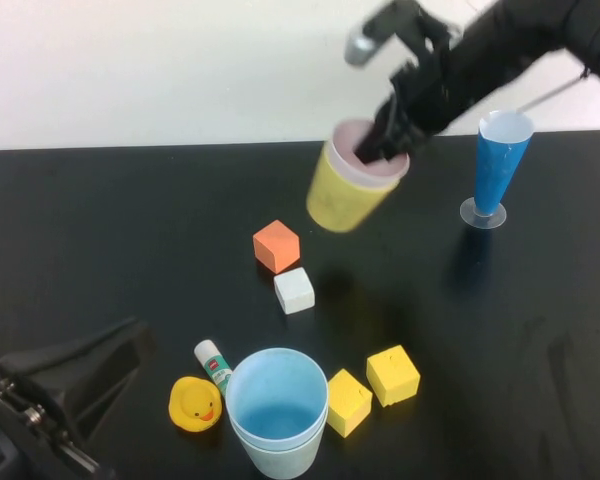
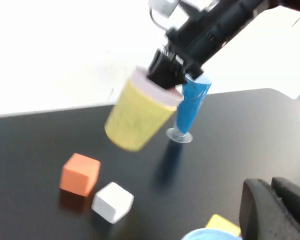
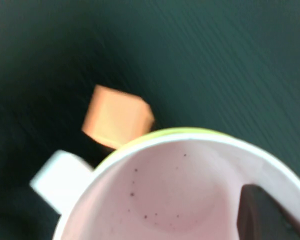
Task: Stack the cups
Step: Pick up the yellow cup, then place the yellow cup on the blue cup
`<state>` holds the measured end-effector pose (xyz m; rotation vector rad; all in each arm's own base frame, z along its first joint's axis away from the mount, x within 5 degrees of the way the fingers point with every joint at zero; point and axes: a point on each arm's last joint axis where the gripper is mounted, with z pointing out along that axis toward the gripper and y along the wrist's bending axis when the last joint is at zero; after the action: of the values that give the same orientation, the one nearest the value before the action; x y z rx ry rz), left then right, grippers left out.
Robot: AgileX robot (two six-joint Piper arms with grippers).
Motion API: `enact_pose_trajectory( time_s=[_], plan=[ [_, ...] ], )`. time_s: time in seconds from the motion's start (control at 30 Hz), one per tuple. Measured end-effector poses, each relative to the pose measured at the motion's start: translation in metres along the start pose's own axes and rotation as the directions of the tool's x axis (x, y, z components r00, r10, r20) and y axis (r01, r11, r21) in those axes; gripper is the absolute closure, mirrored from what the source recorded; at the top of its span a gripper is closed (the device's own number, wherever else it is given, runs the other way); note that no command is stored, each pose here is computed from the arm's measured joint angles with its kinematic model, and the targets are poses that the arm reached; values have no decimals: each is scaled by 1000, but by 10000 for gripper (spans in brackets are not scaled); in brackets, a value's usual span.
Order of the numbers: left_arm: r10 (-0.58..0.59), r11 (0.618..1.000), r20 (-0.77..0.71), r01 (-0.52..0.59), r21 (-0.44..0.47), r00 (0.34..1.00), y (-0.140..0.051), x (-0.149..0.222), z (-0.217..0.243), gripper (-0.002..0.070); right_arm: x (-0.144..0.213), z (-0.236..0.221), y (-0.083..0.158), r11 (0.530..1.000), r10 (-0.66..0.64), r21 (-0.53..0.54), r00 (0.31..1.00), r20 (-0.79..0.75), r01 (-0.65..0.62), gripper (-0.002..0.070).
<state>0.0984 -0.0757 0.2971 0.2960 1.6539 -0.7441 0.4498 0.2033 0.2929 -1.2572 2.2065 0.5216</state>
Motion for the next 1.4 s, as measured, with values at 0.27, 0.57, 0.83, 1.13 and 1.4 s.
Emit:
enact_pose_trajectory(
  time_s=[0.27,0.57,0.83,1.13,1.4],
  plan=[
    [-153,984,-69,146,-104,986,8,8,-1,673,-53,-76,88,982,-191,24,980,52,190,624],
    [-127,984,-97,113,-140,987,12,10,-1,673,-43,-91,193,941,-337,-17,938,-83,337,624],
    [-35,990,-106,20,-142,994,13,10,-1,673,-17,-70,203,950,-309,-104,934,-178,294,625],
    [-27,990,-106,12,-142,994,13,10,-1,673,-12,-56,208,927,-349,-199,923,-160,317,626],
    [-27,990,-106,12,-142,994,13,10,-1,673,-6,-15,200,929,-332,-246,919,-214,278,579]
  ],
)
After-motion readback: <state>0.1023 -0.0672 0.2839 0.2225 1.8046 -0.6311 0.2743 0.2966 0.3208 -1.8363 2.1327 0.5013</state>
